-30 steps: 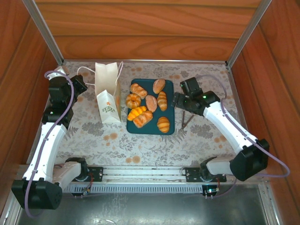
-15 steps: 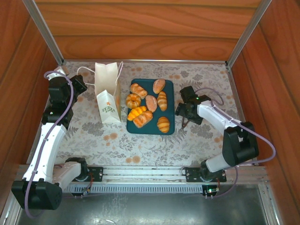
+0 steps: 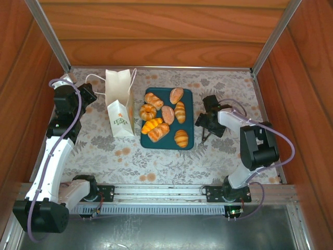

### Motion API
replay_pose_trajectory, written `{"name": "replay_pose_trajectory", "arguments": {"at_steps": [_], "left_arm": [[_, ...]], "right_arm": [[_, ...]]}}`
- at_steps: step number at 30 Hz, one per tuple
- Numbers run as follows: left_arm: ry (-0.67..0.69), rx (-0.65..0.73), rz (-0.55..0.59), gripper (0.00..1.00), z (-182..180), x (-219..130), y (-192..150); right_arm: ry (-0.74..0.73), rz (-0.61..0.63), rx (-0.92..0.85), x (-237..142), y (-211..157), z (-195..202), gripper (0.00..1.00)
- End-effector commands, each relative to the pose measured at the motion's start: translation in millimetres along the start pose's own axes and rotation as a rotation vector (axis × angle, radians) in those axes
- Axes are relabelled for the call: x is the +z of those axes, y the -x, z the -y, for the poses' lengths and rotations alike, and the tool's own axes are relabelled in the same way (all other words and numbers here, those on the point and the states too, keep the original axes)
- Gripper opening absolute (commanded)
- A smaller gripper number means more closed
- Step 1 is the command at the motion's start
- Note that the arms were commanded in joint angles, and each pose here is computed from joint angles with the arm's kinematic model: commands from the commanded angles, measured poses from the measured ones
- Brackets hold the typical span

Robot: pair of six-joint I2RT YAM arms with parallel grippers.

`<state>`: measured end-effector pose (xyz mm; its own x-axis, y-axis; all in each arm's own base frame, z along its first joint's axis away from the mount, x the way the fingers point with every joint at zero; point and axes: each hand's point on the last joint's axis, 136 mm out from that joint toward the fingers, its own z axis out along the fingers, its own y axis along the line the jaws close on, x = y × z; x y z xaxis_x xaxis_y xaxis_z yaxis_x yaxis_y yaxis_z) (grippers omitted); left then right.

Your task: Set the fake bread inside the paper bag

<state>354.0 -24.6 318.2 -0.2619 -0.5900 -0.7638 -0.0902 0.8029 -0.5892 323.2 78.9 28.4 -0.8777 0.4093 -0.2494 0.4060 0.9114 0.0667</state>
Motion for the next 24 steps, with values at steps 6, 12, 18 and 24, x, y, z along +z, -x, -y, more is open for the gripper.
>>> {"name": "replay_pose_trajectory", "arguments": {"at_steps": [6, 12, 18, 24], "left_arm": [[-0.015, -0.006, 0.015, 0.00, 1, 1, 5], [-0.014, -0.008, 0.013, 0.00, 0, 2, 3], [-0.012, -0.011, 0.015, 0.00, -1, 1, 3], [-0.013, -0.013, 0.013, 0.00, -1, 0, 2]], "right_arm": [[-0.005, -0.060, -0.024, 22, -9, 2, 0.95], [-0.024, -0.081, -0.020, 24, -11, 4, 0.84], [-0.025, -0.093, -0.010, 22, -12, 4, 0.58], [0.005, -0.061, -0.015, 10, -7, 0, 0.24]]}}
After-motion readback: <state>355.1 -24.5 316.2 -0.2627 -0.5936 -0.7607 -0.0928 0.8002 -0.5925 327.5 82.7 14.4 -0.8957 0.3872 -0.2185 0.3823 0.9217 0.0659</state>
